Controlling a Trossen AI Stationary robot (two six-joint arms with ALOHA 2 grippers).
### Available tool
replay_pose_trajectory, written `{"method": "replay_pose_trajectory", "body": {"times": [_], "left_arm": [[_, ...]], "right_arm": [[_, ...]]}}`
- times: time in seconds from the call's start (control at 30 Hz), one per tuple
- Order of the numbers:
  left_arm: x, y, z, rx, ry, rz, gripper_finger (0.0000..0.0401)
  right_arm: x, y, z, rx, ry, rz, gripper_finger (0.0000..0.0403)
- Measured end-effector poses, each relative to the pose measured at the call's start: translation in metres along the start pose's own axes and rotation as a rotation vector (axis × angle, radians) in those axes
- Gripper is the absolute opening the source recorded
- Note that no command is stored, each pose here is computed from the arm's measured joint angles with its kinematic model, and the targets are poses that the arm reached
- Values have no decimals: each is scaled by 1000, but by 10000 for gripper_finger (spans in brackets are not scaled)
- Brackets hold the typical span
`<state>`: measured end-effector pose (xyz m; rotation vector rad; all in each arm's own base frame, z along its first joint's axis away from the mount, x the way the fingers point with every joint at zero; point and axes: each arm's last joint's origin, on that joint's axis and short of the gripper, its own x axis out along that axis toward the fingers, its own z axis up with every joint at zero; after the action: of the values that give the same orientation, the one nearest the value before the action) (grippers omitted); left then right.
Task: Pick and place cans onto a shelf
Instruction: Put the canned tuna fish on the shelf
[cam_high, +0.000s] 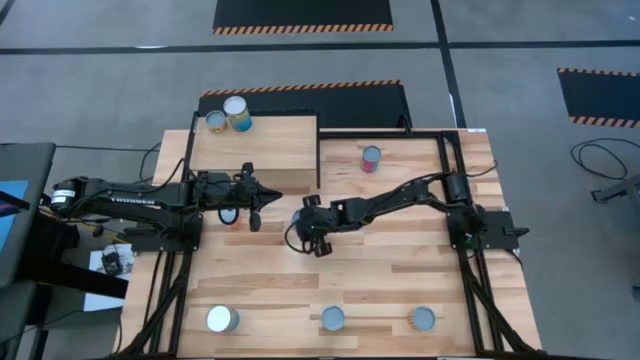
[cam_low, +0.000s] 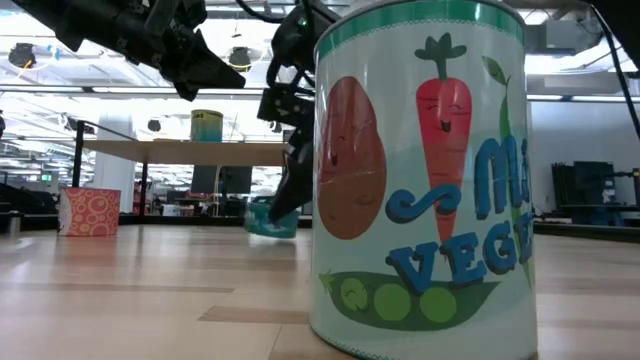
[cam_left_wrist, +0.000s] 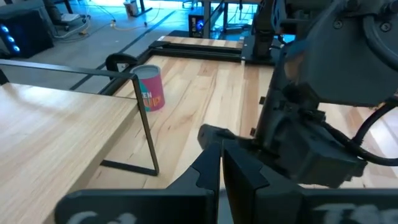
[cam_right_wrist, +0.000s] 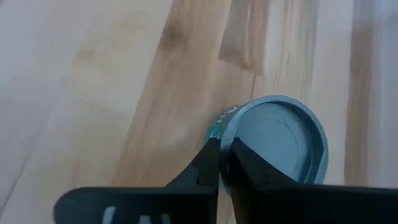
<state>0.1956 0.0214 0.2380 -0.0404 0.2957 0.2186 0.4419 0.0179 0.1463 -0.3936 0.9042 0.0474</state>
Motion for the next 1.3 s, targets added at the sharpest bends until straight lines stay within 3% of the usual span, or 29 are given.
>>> {"method": "replay_pose_trajectory", "body": {"times": [0.23, 0.4, 0.5, 0.57, 0.67, 0.77, 0.97, 1.17, 1.3], "left_arm": [[0, -1, -1, -1, 16, -13, 6], [0, -1, -3, -14, 30, -18, 6], [0, -2, -5, -15, 49, -51, 6], [1, -4, -7, -26, 71, -86, 6], [7, -11, -13, -17, 119, -136, 6], [16, -21, -21, 11, 169, -170, 6], [39, -43, -34, 47, 274, -186, 7], [63, -59, -38, 13, 349, -165, 26], [83, -66, -45, 30, 407, -136, 48]], "right_arm": [[1, 2, 3, 30, -27, -6, 100], [-32, 5, 17, 0, -55, 2, 147], [-68, 12, 26, -28, -68, 23, 144], [-85, 19, 23, -60, -66, 29, 120], [-99, 26, 5, -72, -84, -11, 60], [-106, 27, -25, -4, -132, -37, 12], [-134, 28, -82, 152, -311, -139, 23], [-166, 29, -117, 205, -481, -199, 6], [-174, 32, -133, 239, -505, -225, 14]]}}
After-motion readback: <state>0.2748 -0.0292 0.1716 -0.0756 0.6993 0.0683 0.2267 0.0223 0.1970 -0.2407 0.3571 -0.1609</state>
